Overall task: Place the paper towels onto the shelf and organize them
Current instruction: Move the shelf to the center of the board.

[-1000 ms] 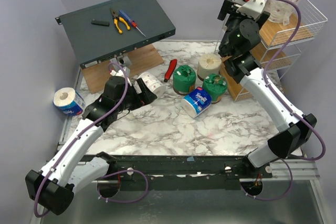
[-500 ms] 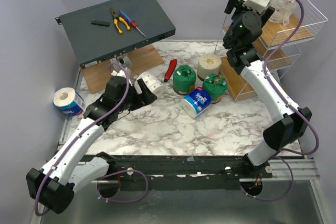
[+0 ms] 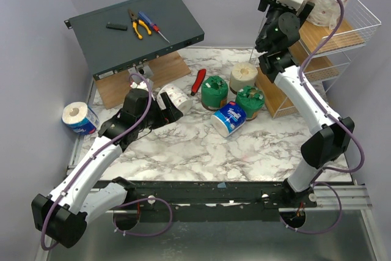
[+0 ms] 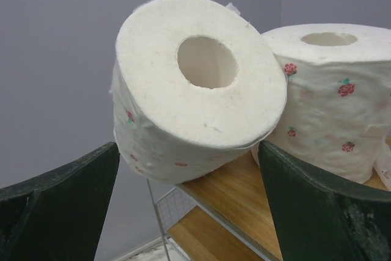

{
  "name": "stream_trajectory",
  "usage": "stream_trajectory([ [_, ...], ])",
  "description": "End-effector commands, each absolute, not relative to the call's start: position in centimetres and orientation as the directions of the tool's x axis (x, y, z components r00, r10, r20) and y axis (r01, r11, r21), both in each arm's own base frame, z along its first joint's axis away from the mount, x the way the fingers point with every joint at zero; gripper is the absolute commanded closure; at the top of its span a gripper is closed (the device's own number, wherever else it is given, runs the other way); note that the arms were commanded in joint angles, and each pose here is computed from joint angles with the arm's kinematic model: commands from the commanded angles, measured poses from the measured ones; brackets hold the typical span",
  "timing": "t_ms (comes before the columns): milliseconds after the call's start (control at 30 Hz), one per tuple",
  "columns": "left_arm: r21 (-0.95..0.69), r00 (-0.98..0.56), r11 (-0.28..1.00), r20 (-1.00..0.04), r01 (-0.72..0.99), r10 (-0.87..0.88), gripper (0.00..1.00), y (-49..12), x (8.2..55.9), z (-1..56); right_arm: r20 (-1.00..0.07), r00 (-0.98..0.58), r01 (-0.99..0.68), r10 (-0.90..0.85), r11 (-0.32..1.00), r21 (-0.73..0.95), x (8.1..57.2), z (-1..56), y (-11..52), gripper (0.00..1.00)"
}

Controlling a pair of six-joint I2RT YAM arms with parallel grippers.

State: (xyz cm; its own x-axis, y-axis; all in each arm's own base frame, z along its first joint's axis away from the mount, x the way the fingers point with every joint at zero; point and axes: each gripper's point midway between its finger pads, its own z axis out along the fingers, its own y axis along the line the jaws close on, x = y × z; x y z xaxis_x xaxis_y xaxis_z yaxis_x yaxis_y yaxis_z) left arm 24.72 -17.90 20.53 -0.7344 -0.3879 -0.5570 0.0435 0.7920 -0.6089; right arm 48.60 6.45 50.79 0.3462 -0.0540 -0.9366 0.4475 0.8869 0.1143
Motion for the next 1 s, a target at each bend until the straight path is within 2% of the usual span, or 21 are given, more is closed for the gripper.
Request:
stream_trajectory([
  [0,-0.589,-0.743,0.807,-0.559,0.043,-0.368,0.09,-17.7,24.5,19.7,-0.907,0.41,0.465,-0.095,0.877,0.118,48.3,53.2,5.9,0.02],
  [667,-0.582,-0.751,0.812,-0.553,0.038,-0.362,0.09,-17.7,24.5,19.5,-0.87,0.487,0.373,-0.079,0.919,0.125,48.5,56.6,6.8,0.01],
  [833,-0.585,-0.746,0.81,-0.558,0.044,-0.363,0.09,-17.7,24.4,19.7,-0.867,0.497,0.334,-0.028,0.928,0.162,48.2,57.5,7.0,0.01],
  [967,-0.593,-0.73,0.802,-0.578,0.069,-0.365,0.09,-17.8,24.5,21.0,-0.848,0.523,0.258,0.082,0.934,0.249,45.9,59.0,6.9,0.0],
])
